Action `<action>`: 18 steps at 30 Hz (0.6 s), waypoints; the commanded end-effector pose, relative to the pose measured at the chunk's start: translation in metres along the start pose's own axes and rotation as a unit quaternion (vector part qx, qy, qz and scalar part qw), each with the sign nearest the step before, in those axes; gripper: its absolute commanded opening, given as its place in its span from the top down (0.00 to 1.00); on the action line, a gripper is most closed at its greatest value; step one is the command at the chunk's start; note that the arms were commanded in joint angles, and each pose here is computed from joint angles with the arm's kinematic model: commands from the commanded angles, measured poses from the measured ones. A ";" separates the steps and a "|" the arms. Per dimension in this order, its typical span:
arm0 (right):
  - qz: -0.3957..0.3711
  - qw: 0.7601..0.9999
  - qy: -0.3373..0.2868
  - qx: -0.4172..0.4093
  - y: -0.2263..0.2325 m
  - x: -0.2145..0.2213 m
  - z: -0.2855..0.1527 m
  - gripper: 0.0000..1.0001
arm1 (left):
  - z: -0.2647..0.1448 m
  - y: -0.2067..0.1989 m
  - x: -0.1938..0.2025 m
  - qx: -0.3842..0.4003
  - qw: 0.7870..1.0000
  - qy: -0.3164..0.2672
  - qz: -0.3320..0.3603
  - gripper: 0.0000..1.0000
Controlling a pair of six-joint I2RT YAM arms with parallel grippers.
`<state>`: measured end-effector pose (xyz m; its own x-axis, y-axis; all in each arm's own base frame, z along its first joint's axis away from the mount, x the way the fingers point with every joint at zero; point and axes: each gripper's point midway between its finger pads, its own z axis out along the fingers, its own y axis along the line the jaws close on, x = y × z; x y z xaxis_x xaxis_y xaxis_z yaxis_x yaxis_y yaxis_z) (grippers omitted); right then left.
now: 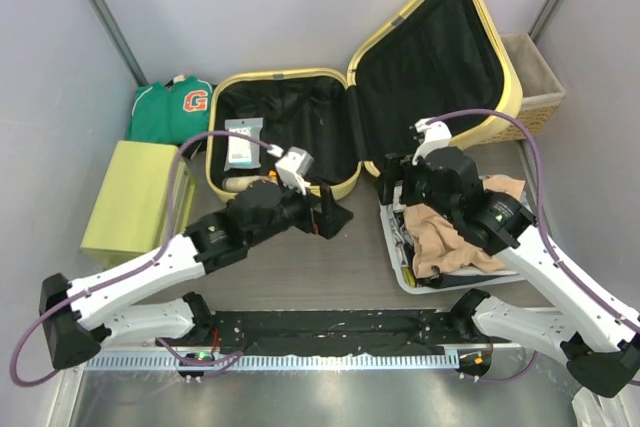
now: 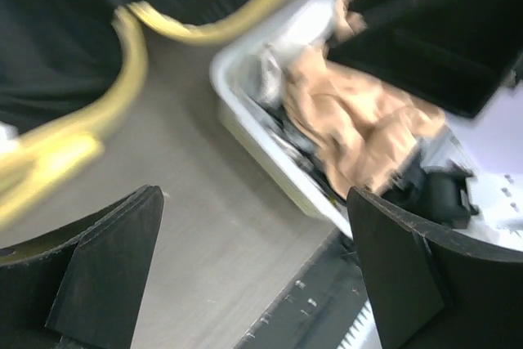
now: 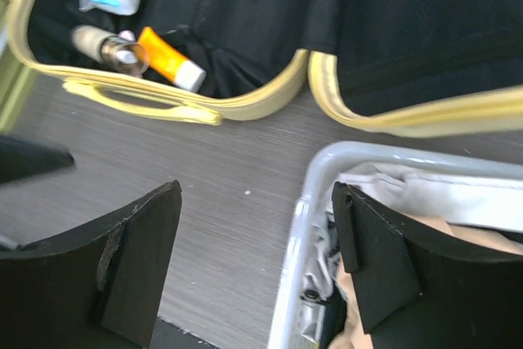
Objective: Open, take out, and arrange the luggage
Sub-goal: Move the bin to the corner of the board, then open the drawer in the storage box.
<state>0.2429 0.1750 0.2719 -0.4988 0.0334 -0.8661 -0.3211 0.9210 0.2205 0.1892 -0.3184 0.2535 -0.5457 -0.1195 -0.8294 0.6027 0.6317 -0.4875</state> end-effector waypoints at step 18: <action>0.019 0.995 -0.049 -0.081 0.074 -0.075 0.131 0.18 | -0.051 0.202 -0.180 -0.233 0.970 -0.073 0.001 0.00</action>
<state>0.3270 0.2691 0.2359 -0.5691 -0.0127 -0.8222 -0.3901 0.8843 0.2564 0.3503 -0.1245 0.2981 -0.4763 -0.2010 -0.8560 0.1701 0.9341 -0.3140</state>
